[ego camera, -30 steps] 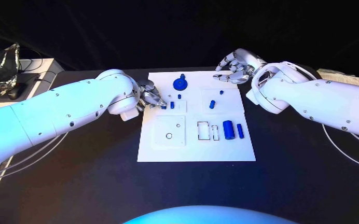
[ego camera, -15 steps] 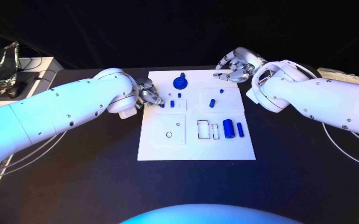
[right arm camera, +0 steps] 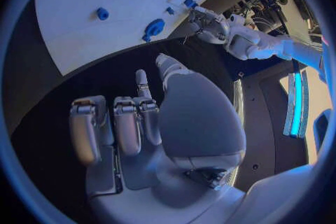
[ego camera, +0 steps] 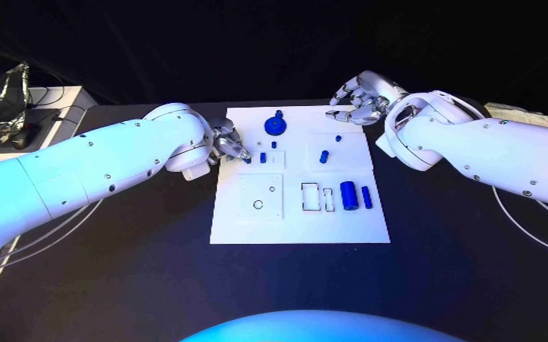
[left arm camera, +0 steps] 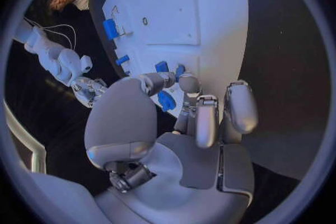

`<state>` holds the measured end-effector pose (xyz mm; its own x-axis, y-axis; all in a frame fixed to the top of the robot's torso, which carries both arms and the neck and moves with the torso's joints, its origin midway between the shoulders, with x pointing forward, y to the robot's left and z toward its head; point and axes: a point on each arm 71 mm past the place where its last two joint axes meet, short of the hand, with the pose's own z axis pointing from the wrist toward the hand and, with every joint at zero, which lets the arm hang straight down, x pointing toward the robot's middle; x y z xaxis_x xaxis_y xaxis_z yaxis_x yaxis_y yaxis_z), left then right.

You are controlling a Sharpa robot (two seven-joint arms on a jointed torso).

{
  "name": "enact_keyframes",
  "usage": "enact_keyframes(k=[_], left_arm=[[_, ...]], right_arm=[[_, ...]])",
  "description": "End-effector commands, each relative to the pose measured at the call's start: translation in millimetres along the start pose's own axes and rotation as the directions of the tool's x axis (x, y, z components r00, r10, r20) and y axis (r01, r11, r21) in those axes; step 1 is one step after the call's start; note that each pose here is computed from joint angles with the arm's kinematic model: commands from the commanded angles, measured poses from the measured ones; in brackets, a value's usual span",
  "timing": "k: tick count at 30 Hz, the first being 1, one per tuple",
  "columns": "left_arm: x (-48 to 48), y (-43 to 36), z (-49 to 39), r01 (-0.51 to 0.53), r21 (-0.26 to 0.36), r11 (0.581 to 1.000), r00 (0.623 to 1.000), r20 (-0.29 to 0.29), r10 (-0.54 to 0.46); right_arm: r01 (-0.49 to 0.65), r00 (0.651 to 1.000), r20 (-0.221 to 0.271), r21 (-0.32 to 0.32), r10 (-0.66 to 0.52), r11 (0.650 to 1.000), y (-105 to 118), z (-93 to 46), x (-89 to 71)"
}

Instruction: Assemble the parts on the task board

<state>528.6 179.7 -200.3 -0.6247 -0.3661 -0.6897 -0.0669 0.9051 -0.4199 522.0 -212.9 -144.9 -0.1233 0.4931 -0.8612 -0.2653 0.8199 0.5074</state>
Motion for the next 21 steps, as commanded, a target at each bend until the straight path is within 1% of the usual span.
enact_keyframes(k=[1, 9, 21], left_arm=[[2.8, -2.3, 0.7, -0.019, 0.003, 1.000, 1.000, -0.019, 0.019], [5.3, -3.3, 1.2, -0.044, 0.003, 0.999, 0.998, -0.034, 0.044], [6.1, -3.0, 1.2, -0.079, 0.000, 0.997, 0.996, -0.042, 0.079]], right_arm=[[0.007, 1.000, -0.010, -0.009, -0.007, 1.000, 0.8, -0.4, 0.7], [0.007, 1.000, -0.009, -0.007, -0.007, 1.000, 0.1, -0.9, 0.3], [0.007, 1.000, -0.008, -0.006, -0.007, 1.000, -0.5, -1.3, -0.2]])
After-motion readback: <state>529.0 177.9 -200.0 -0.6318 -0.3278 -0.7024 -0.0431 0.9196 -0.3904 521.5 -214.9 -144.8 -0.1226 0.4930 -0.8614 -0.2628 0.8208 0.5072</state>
